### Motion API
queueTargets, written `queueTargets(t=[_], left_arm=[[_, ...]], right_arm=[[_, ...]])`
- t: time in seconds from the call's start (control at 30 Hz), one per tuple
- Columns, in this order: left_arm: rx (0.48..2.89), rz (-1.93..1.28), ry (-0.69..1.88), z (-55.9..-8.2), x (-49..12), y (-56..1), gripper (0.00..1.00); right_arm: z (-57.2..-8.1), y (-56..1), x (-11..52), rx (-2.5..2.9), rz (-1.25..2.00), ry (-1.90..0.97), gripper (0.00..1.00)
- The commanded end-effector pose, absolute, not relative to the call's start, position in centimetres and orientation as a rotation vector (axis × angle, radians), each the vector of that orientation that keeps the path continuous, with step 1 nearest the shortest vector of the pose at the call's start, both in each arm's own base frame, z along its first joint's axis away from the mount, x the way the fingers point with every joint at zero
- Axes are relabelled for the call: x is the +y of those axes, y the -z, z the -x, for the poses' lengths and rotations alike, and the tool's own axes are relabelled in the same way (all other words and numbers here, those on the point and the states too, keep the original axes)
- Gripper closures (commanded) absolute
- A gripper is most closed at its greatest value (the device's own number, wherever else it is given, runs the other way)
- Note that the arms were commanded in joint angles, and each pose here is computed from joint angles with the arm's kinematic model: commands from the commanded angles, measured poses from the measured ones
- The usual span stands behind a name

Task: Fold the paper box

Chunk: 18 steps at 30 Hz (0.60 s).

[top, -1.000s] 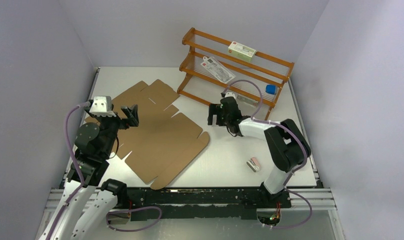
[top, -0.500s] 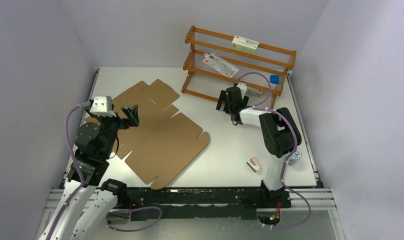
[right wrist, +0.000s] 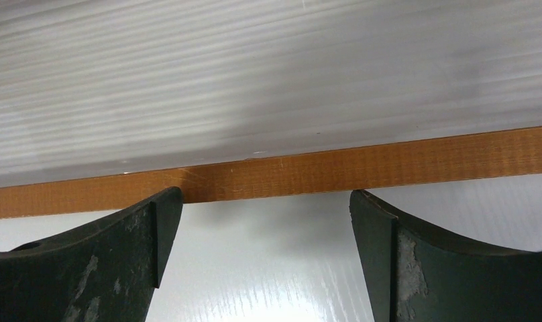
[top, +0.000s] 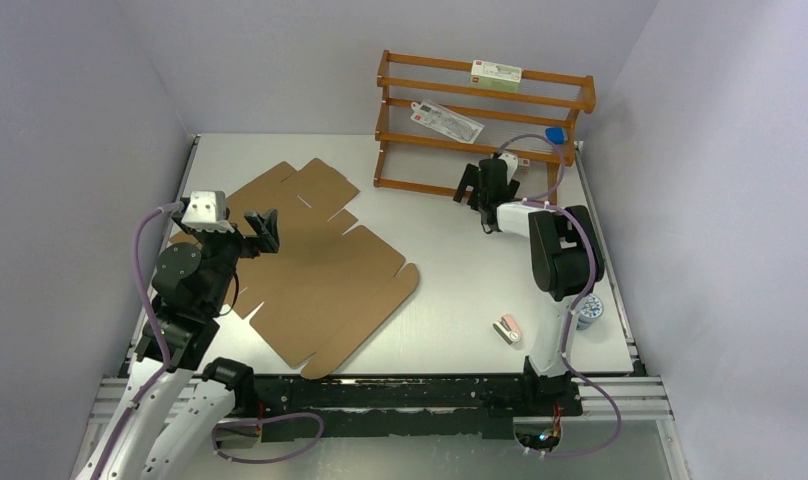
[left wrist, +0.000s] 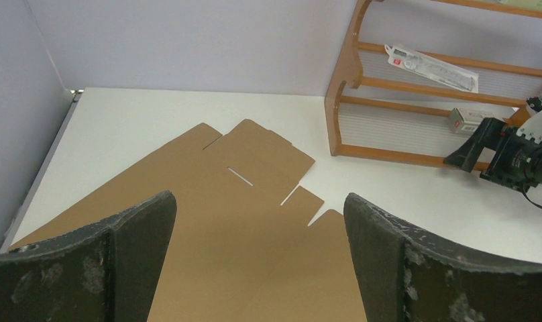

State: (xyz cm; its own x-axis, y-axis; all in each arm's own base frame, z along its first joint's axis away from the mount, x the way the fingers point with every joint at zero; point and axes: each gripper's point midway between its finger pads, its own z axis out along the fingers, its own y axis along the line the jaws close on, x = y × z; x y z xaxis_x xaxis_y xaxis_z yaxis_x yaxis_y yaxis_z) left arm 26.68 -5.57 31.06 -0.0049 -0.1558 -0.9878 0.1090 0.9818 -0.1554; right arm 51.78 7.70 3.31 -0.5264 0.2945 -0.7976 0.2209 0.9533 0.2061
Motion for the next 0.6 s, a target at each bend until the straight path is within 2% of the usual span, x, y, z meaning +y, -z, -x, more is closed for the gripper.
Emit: queueTargets(t=[0.0,0.2,0.4,0.57], left_arm=[[1.559,0.012,0.232,-27.0,-6.1,-30.9,0.0],[1.576,0.009,0.227,-27.2,-6.2,-30.5,0.0],[1.604,0.011,0.225,-27.7,-6.3,-30.0,0.0],[1.644,0.023,0.213,-28.1,-6.3,-29.1,0.0]], right_arm=[[-54.6,-4.7,6.8,2.083,-0.33,-0.098,0.0],[-56.1,-4.5,6.5,2.083,-0.312,-0.112,0.0],[-55.3,-5.6,6.6,2.056,-0.264,-0.123,0.0],[-53.4,-6.8,10.9,2.086,-0.028,-0.293,0.0]])
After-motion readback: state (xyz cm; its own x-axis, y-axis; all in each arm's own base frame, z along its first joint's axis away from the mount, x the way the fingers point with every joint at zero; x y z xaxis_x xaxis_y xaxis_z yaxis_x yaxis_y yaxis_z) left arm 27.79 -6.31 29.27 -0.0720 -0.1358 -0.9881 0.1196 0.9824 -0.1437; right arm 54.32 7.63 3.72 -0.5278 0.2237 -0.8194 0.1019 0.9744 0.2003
